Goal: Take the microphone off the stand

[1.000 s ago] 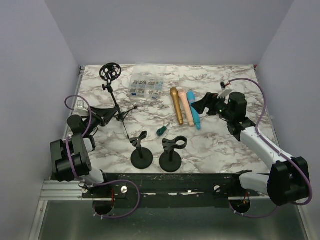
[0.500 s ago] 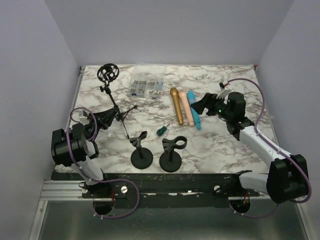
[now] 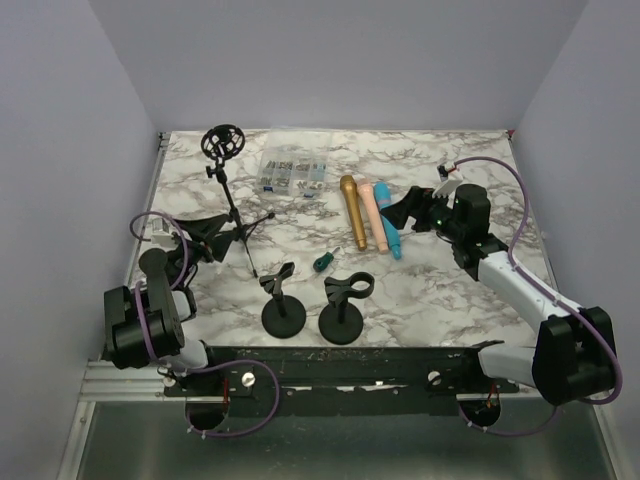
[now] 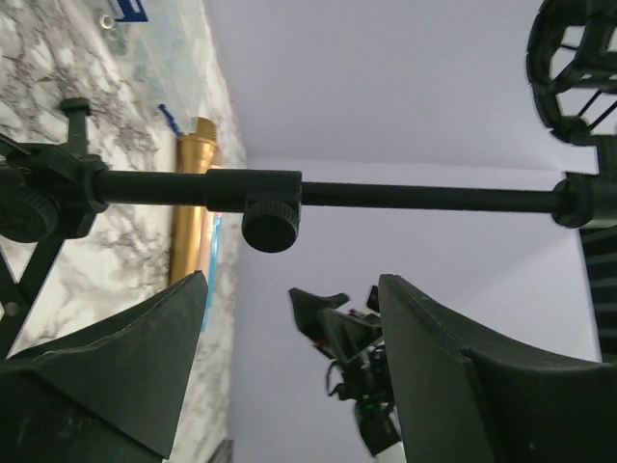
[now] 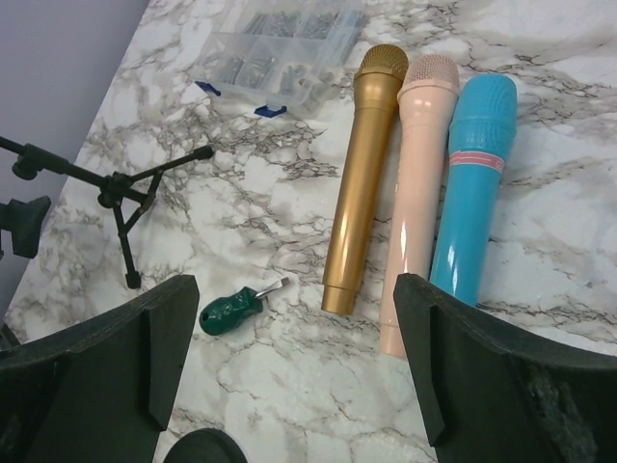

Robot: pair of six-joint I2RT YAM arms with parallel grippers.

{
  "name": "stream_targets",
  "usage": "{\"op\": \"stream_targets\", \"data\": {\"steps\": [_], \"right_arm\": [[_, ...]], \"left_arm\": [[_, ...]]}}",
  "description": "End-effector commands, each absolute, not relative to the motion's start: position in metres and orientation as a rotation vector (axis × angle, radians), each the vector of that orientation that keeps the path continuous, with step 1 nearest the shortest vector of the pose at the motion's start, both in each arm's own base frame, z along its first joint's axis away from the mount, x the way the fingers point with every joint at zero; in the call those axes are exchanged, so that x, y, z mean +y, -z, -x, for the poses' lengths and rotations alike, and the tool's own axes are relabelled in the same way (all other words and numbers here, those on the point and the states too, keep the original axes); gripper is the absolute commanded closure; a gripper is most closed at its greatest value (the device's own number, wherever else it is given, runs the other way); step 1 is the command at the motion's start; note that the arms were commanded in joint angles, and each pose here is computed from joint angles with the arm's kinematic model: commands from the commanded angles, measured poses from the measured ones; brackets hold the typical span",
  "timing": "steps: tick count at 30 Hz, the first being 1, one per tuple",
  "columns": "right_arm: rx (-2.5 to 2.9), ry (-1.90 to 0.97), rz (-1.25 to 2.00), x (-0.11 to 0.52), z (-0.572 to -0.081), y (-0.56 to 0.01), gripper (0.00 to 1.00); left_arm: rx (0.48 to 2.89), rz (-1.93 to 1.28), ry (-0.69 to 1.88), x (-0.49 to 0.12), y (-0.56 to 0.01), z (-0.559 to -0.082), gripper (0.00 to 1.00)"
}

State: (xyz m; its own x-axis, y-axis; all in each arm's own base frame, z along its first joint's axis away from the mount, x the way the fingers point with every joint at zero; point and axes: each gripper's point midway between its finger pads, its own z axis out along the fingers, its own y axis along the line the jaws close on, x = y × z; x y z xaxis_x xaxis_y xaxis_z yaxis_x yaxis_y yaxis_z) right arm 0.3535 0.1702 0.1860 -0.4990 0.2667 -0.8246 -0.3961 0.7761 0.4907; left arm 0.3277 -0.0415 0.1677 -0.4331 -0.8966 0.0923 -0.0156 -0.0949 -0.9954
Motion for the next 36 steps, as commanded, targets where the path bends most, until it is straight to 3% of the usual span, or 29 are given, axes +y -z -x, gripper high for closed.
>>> {"op": "stream_targets", "data": {"steps": [1, 4, 8, 13, 27, 36], "right_arm": [[1.933, -0.829, 0.112, 0.175, -0.351, -0.183, 0.09], [1.932, -0.832, 0.112, 0.175, -0.351, -0.183, 0.09], [1.931, -0.835, 0.113, 0.175, -0.350, -0.183, 0.09], [1.931, -0.843, 0.113, 0.176, -0.350, -0.183, 0.09], [1.912, -0.826, 0.114, 0.173, -0.348, -0.191, 0.09], [1.913, -0.829, 0.118, 0.174, -0.347, -0.190, 0.09]], "left_arm": [[1.620, 0.910, 1.408, -0.041, -0.149, -0.322, 0.25], [1.711, 0.883, 1.280, -0.039, -0.137, -0.318, 0.25], [1.842, 0.713, 0.908, -0.026, -0.134, -0.309, 0.25], [1.786, 0.490, 0.589, -0.017, -0.165, -0.306, 0.23], [1.981, 0.194, 0.514, -0.039, -0.175, -0.334, 0.26], [1.991, 0.152, 0.643, -0.056, -0.169, -0.345, 0.37]]}}
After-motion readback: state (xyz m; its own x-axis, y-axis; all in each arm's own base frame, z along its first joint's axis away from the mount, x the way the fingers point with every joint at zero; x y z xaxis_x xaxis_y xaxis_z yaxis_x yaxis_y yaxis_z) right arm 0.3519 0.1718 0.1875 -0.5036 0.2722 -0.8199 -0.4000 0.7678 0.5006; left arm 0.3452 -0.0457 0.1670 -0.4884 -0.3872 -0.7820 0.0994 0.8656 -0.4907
